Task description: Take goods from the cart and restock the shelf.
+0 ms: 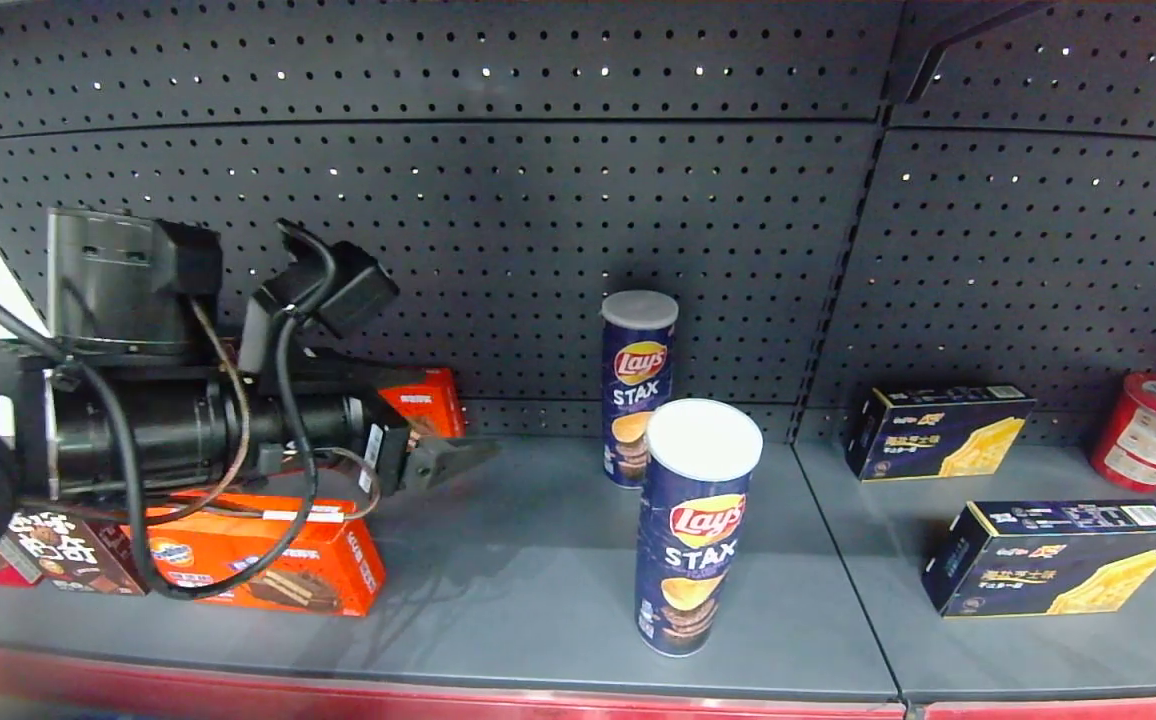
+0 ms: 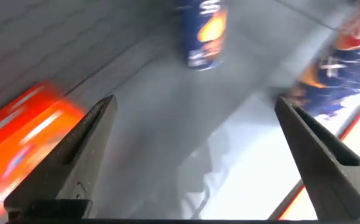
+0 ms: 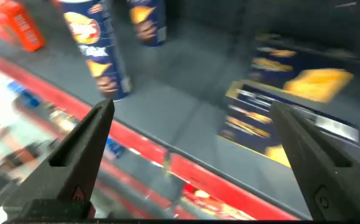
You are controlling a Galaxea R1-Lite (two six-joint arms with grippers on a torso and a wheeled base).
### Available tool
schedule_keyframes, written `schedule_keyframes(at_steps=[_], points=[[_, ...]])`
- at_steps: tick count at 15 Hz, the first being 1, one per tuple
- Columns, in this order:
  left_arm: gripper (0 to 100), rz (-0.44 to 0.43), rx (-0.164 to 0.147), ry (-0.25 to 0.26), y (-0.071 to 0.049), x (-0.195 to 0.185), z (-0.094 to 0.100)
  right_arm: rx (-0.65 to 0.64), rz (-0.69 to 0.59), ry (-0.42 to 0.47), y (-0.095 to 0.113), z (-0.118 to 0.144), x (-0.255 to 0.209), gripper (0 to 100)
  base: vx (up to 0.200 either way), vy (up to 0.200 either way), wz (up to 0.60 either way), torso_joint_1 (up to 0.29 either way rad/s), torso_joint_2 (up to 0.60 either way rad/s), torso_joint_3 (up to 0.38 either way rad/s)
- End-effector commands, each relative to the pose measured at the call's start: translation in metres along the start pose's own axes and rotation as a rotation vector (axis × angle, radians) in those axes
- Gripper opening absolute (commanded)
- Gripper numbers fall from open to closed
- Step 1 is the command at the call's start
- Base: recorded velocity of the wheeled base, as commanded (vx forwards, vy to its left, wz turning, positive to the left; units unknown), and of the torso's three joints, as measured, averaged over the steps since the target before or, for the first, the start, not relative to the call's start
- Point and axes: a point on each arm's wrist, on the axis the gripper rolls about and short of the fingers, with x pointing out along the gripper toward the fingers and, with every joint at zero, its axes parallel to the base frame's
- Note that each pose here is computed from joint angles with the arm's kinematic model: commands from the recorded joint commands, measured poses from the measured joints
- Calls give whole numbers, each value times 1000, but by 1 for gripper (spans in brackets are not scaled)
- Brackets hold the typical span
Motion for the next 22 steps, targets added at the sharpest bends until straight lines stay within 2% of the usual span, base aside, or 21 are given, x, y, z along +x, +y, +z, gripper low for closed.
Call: schedule_keyframes(at_steps=[1, 2, 4, 7, 8, 14, 19, 22], points=[[100, 120, -8, -39, -7, -33, 3, 5, 56, 111, 4, -7, 51, 100, 0, 0, 0, 0, 0, 0], [100, 127, -10, -36, -7, -34, 2, 5, 54, 109, 4, -8, 53, 100, 0, 0, 0, 0, 0, 0], [100, 174, -51, -44, -16, -57, -8, -10, 60, 106, 7, -20, 86, 100, 0, 0, 0, 0, 0, 0], [100, 182, -49, -66, -23, -77, -16, -26, 87, 158, 13, -23, 100, 100, 0, 0, 0, 0, 0, 0], [100, 183, -48, -72, -25, -81, -17, -36, 55, 185, 14, -26, 107, 100, 0, 0, 0, 0, 0, 0], [100, 204, -52, -81, -21, -83, -16, -55, 74, 201, 25, -25, 140, 100, 0, 0, 0, 0, 0, 0], [100, 201, -55, -72, -18, -75, -15, -86, 93, 279, 39, -33, 164, 100, 0, 0, 0, 0, 0, 0], [100, 203, -49, -92, -14, -72, -6, -97, 68, 322, 42, -37, 183, 100, 0, 0, 0, 0, 0, 0]])
